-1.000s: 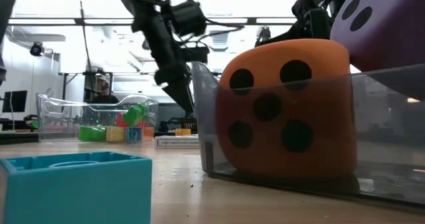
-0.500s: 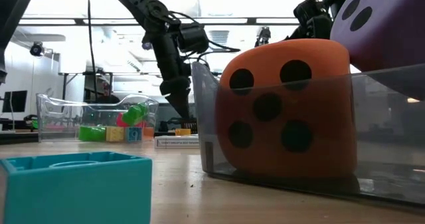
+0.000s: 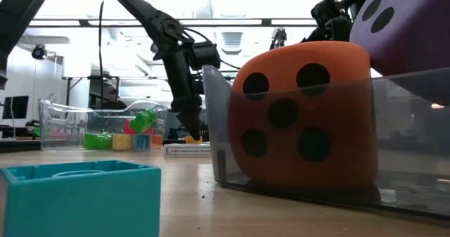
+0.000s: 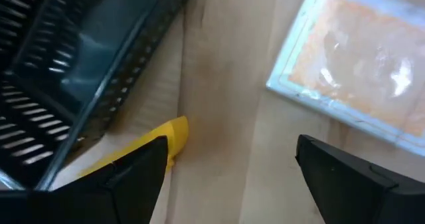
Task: Pick & Place Toys
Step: Put the yellow game piece into the transparent bin
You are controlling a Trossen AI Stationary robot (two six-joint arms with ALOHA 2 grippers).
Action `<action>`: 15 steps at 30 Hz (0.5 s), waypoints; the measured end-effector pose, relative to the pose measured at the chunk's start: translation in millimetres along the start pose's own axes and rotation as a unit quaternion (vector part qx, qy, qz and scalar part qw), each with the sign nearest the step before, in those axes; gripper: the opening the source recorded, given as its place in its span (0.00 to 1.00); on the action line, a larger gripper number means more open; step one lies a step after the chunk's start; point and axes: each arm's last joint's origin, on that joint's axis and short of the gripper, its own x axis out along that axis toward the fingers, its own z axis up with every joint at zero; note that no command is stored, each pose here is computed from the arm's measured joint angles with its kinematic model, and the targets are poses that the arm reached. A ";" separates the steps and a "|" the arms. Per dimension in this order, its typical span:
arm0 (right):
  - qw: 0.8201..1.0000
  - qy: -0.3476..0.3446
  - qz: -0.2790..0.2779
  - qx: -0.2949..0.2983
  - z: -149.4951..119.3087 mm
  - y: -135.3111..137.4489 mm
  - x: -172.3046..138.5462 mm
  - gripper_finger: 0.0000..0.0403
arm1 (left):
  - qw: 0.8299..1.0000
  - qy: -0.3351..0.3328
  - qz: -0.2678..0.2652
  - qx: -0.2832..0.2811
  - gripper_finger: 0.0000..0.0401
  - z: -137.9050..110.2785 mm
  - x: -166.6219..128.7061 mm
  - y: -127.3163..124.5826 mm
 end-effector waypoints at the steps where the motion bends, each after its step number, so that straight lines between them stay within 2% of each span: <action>1: 1.000 0.000 0.000 0.000 0.0 0.0 0.0 0.43 | 1.000 0.002 0.008 0.001 0.83 0.8 1.2 0.8; 10: 1.000 0.000 0.000 -0.004 -0.1 0.0 0.0 0.43 | 1.000 0.006 0.025 -0.006 0.83 2.3 4.8 8.1; 15: 1.000 0.001 0.000 -0.005 -0.3 0.1 0.0 0.43 | 0.998 0.015 -0.048 -0.030 0.83 -2.6 3.9 3.0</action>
